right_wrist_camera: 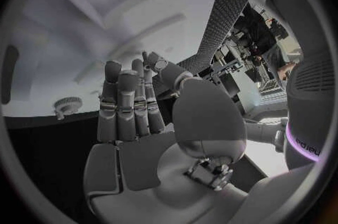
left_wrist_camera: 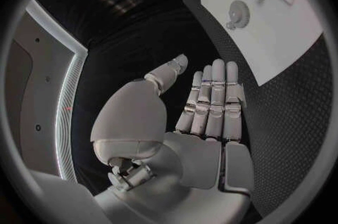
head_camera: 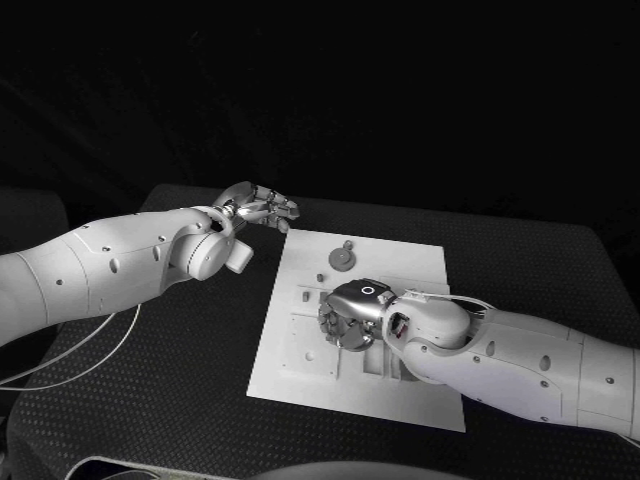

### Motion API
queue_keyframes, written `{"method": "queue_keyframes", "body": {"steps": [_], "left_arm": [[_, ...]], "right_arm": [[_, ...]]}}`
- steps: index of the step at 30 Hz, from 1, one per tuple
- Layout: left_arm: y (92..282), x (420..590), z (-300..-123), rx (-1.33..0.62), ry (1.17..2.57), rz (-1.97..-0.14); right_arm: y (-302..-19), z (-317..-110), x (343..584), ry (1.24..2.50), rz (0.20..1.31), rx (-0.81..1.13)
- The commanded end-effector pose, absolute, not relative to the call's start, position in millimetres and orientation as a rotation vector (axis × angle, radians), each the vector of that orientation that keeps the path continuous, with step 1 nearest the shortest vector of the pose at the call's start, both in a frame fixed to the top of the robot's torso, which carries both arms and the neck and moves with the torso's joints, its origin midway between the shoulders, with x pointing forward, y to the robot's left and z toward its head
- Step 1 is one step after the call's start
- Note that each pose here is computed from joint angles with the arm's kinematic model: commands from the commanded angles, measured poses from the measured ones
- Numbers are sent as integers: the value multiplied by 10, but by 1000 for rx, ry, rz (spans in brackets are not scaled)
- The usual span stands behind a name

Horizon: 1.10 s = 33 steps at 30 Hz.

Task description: Assemble the parts on the task board

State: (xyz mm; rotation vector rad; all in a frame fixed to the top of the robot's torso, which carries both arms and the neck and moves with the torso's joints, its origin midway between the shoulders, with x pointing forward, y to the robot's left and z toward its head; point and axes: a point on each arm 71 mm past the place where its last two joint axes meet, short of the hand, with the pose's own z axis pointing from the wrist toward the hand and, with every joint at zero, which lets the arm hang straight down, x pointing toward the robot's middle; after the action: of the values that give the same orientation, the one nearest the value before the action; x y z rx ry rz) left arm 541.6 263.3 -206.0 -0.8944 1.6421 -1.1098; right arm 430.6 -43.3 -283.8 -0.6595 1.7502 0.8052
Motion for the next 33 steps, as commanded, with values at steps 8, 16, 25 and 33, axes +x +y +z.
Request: {"method": "queue_keyframes", "body": {"steps": [8, 16, 25, 33], "left_arm": [[2623, 5417, -2041, -891, 1637, -1127], [2620, 5418, -2041, -890, 1637, -1127], [2612, 5419, -2041, -890, 1638, -1129], [2614, 5418, -2041, -890, 1639, -1128]], "right_arm": [[-489, -2882, 4319, 1778, 775, -683], [-500, -2888, 4326, 1781, 770, -682], [-459, -2892, 4321, 1779, 771, -685], [-424, -2911, 4302, 1792, 770, -698]]}}
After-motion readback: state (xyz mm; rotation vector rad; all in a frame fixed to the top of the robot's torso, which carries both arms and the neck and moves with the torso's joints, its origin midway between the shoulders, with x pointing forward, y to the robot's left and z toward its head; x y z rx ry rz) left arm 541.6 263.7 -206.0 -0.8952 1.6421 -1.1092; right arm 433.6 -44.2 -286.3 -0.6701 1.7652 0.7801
